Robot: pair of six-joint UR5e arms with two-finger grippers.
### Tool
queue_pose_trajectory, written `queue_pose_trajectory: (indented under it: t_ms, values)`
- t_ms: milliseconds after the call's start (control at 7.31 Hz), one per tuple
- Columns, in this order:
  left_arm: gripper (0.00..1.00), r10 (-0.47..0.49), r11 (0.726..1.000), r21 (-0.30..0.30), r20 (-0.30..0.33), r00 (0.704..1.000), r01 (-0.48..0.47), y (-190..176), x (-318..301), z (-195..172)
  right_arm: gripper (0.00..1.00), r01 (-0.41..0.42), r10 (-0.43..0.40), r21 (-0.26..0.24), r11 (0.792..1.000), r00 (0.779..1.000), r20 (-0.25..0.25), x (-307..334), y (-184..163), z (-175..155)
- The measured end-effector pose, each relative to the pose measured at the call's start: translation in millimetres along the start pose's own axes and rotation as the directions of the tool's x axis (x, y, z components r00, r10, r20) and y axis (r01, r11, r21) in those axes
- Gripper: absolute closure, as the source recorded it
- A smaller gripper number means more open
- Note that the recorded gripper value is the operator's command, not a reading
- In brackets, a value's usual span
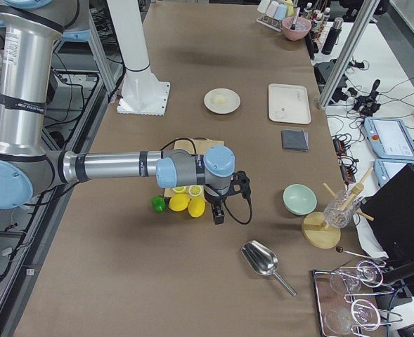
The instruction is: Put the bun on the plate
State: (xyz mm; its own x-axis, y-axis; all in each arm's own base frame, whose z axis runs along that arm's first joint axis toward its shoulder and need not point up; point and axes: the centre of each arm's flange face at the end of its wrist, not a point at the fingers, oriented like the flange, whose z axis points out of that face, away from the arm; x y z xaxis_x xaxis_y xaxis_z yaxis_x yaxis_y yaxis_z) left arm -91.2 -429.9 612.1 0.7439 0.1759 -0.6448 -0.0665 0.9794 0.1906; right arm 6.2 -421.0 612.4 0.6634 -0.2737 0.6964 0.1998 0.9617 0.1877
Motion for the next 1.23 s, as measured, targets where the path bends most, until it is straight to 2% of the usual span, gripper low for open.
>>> queue_pose_trajectory:
  t_ms: [410,1231]
  values:
    - [0.02,0.000,1.000,0.002,-0.006,1.000,0.000,0.9,0.6,0.2,0.00,0.023,-0.024,-0.016,1.000,0.998,-0.056,9.1,3.0,1.8]
    - [0.02,-0.006,1.000,-0.002,-0.009,1.000,0.006,3.6,-3.5,3.9,0.00,0.058,-0.060,-0.034,0.998,0.995,-0.077,0.2,-6.0,9.4]
